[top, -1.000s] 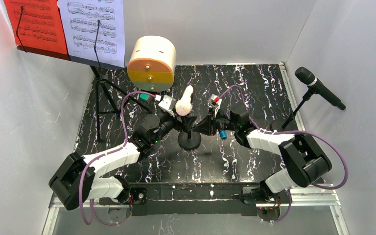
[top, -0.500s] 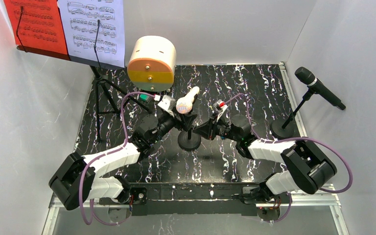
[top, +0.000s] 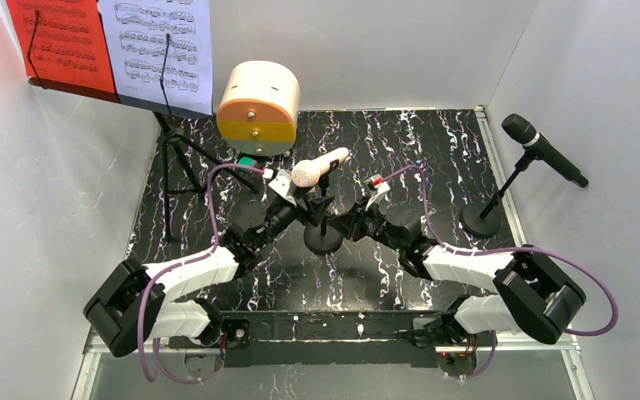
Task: Pack up the instrument practice props
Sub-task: Unscrew the knob on the microphone stand.
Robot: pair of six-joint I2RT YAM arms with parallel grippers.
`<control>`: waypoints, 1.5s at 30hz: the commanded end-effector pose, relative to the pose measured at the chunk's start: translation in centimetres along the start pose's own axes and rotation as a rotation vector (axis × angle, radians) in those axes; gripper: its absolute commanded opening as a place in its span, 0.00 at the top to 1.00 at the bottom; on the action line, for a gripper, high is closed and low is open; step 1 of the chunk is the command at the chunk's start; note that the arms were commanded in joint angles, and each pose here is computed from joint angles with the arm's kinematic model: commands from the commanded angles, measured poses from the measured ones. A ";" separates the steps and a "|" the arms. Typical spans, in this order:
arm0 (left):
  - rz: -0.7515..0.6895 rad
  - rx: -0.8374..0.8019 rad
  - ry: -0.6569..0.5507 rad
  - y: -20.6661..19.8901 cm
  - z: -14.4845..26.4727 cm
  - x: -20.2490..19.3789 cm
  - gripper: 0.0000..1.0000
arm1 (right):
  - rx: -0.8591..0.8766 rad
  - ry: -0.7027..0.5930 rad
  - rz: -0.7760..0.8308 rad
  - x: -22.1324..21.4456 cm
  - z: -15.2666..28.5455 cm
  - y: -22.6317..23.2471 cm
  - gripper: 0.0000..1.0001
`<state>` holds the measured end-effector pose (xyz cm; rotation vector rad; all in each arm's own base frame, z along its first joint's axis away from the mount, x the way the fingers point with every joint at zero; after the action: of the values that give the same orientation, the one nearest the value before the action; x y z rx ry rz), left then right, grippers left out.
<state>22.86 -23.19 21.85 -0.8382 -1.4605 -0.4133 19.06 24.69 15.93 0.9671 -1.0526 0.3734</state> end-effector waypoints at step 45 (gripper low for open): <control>0.006 -0.059 -0.004 -0.7 1.1 -1.6 1.00 | 0.145 0.074 0.472 2.7 0.7 1.5 0.32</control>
<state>21.85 -23.51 20.95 -0.8874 -1.5141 -0.4608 17.95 23.81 17.07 0.8129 -1.1333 0.8311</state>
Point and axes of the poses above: each gripper's point midway between its finger pads, its own z axis back along the fingers, its own y axis along the line the jaws close on, x = y × z, the point moved 8 cm from there along z, back along the fingers, and after that the axes turned 5 degrees about z, right-handed, at the moved point
